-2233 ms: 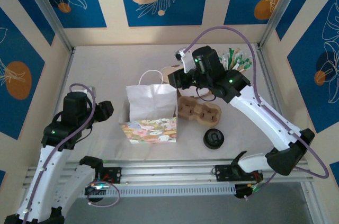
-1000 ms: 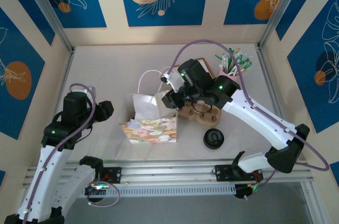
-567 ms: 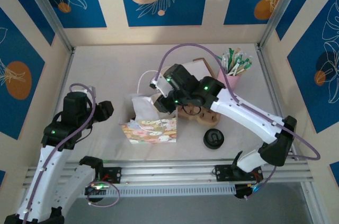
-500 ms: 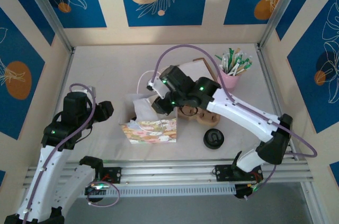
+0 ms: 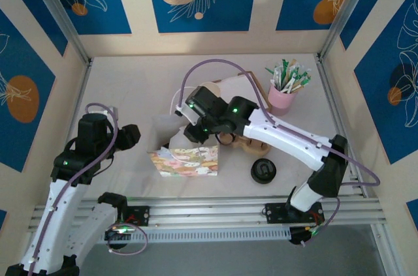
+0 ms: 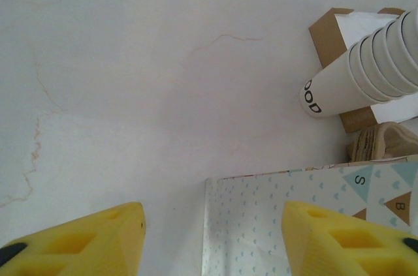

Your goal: Pack the takeout coffee

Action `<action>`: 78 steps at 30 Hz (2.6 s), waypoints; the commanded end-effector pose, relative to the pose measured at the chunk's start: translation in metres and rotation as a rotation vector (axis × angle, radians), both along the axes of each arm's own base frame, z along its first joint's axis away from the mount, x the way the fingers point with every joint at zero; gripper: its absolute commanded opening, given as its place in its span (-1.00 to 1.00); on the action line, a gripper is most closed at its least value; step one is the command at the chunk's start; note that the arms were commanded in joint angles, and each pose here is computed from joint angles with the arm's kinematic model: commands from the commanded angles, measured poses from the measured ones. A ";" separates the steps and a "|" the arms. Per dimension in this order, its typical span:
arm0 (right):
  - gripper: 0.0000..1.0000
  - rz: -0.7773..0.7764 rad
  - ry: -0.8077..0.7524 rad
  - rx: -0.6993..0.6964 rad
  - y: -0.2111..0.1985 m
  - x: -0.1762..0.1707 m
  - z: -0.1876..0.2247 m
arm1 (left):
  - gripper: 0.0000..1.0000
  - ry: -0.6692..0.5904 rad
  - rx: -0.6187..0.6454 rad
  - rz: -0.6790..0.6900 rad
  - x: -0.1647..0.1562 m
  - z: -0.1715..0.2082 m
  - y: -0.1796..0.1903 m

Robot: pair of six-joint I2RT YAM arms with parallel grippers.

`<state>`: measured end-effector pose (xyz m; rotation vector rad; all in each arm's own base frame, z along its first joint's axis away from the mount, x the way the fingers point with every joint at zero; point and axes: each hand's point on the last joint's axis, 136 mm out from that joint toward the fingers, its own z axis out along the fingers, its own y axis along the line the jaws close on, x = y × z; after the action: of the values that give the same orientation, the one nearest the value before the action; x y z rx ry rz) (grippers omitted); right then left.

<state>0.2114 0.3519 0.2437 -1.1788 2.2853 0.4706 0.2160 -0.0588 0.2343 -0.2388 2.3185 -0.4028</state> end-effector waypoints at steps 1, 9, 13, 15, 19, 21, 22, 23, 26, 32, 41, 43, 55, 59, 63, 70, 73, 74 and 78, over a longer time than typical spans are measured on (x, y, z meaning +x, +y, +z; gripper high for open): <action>-0.39 0.031 -0.116 0.213 0.003 -0.008 0.071 | 0.24 -0.048 0.045 -0.013 0.002 0.014 0.003; 0.02 -0.070 -0.448 0.568 -0.061 -0.015 0.173 | 0.99 -0.187 0.074 -0.039 0.013 0.043 0.003; 0.45 -0.296 -0.607 0.626 -0.127 0.003 0.179 | 0.99 -0.262 0.076 -0.034 0.020 0.038 0.003; 0.62 -0.425 -0.669 0.613 -0.164 0.013 0.168 | 0.99 -0.328 0.077 -0.058 0.021 0.036 0.000; 0.99 -0.391 -0.770 0.523 -0.193 0.014 0.127 | 0.99 -0.502 0.086 0.002 0.023 0.033 0.011; 0.99 -0.442 -0.840 0.473 -0.210 0.023 0.106 | 0.99 -0.573 0.120 0.072 0.022 0.032 0.025; 0.99 -0.489 -0.853 0.454 -0.219 0.028 0.096 | 0.99 -0.583 0.137 0.111 0.022 0.029 0.032; 0.99 -0.522 -0.859 0.426 -0.228 0.032 0.084 | 0.99 -0.583 0.156 0.153 0.022 0.026 0.040; 0.99 -0.625 -0.811 0.374 -0.252 0.046 0.050 | 0.99 -0.557 0.217 0.245 0.025 0.015 0.058; 0.99 -0.876 -0.687 0.408 -0.305 0.065 -0.007 | 0.99 -0.516 0.301 0.353 0.040 -0.017 0.076; 0.99 -1.066 -0.628 0.435 -0.361 0.085 -0.059 | 0.99 -0.478 0.376 0.516 0.053 -0.061 0.099; 0.99 -1.094 -0.612 0.415 -0.368 0.091 -0.067 | 0.99 -0.469 0.416 0.519 0.058 -0.065 0.101; 0.99 -1.086 -0.551 0.425 -0.367 0.130 -0.106 | 1.00 -0.313 0.646 0.514 0.092 -0.106 0.110; 1.00 -1.075 -0.548 0.430 -0.365 0.140 -0.113 | 0.99 -0.300 0.681 0.484 0.105 -0.107 0.107; 1.00 -1.044 -0.547 0.433 -0.362 0.152 -0.116 | 0.99 -0.354 0.700 0.453 0.116 -0.103 0.102; 0.99 -0.988 -0.518 0.439 -0.349 0.165 -0.128 | 0.99 -0.453 0.698 0.331 0.138 -0.099 0.082; 0.99 -0.974 -0.508 0.428 -0.346 0.170 -0.133 | 0.99 -0.450 0.703 0.327 0.144 -0.101 0.082; 0.98 -0.971 -0.506 0.421 -0.345 0.171 -0.135 | 0.99 -0.431 0.695 0.313 0.147 -0.103 0.081; 0.99 -0.962 -0.507 0.415 -0.342 0.176 -0.144 | 1.00 -0.411 0.658 0.280 0.153 -0.107 0.081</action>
<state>0.3750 0.0055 0.0856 0.1150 1.9492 0.2070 0.3574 0.0247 0.1150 -0.1410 1.8799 0.4735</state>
